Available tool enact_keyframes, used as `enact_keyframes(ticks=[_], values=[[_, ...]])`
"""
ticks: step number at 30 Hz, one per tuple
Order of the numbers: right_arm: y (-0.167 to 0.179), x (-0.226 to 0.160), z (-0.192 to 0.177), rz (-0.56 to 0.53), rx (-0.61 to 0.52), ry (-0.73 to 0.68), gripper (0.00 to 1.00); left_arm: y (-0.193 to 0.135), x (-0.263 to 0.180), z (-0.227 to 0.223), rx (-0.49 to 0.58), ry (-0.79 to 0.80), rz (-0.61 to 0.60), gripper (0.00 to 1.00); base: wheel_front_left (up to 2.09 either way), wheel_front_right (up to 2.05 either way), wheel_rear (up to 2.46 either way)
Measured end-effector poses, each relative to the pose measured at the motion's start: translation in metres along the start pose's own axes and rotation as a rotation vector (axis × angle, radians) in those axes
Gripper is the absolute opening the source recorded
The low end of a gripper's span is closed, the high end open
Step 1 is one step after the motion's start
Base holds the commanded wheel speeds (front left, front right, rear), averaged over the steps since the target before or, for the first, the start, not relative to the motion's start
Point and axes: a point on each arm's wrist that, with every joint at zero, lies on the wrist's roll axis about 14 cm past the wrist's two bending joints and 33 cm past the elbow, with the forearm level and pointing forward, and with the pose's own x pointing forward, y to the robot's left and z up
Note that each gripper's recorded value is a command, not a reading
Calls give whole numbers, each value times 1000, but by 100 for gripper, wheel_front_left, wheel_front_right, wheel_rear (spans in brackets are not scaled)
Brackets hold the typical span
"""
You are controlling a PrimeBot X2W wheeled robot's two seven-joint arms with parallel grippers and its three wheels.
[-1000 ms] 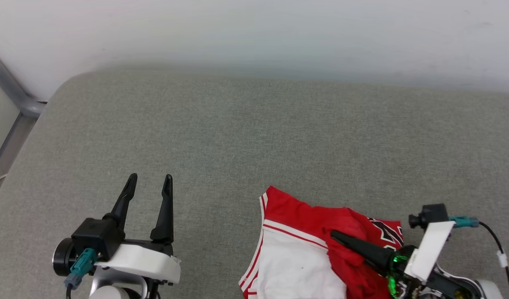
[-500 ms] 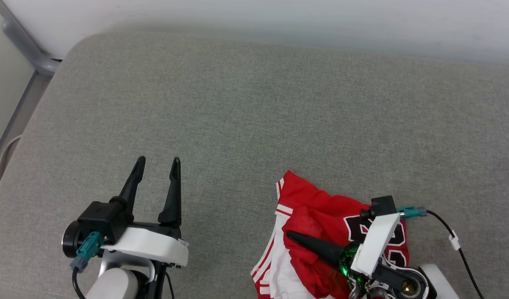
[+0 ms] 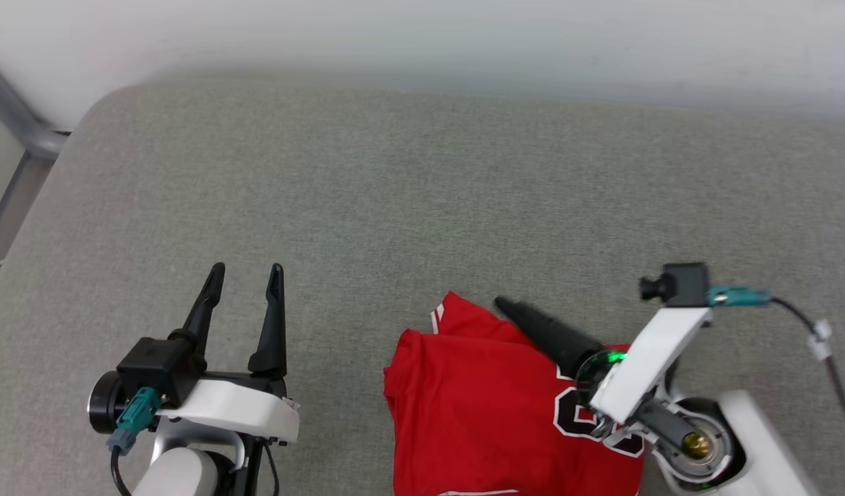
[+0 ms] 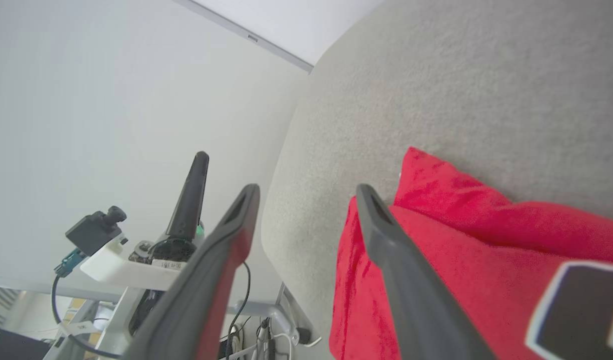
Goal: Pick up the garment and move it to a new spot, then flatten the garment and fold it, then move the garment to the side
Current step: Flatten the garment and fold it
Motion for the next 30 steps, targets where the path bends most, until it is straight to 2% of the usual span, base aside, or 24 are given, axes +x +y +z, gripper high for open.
enact_keyframes(ticks=[4, 7, 12, 16, 19, 26, 30], values=[[-5, -21, 47, -66, -164, -196, 100, -4, 2, 4, 6, -13, -15, 100, 0, 0, 0], [-18, -49, 84, -168, -310, -356, 100, -7, 1, 4, 6, -14, -24, 100, 0, 0, 0], [-35, -100, 115, -332, -471, -516, 100, -11, 2, 6, 10, -21, -37, 100, 0, 0, 0], [-41, -137, 125, -462, -618, -577, 100, -15, 2, 7, 9, -23, -44, 100, 0, 0, 0], [-35, -156, 125, -518, -700, -622, 100, -17, -2, 6, 9, -20, -47, 100, 0, 0, 0], [-15, -183, 115, -564, -843, -673, 100, -16, -15, 6, 9, -13, -41, 100, 0, 0, 0], [-12, -193, 104, -583, -887, -677, 100, -13, -24, 6, 12, -13, -31, 100, 0, 0, 0]])
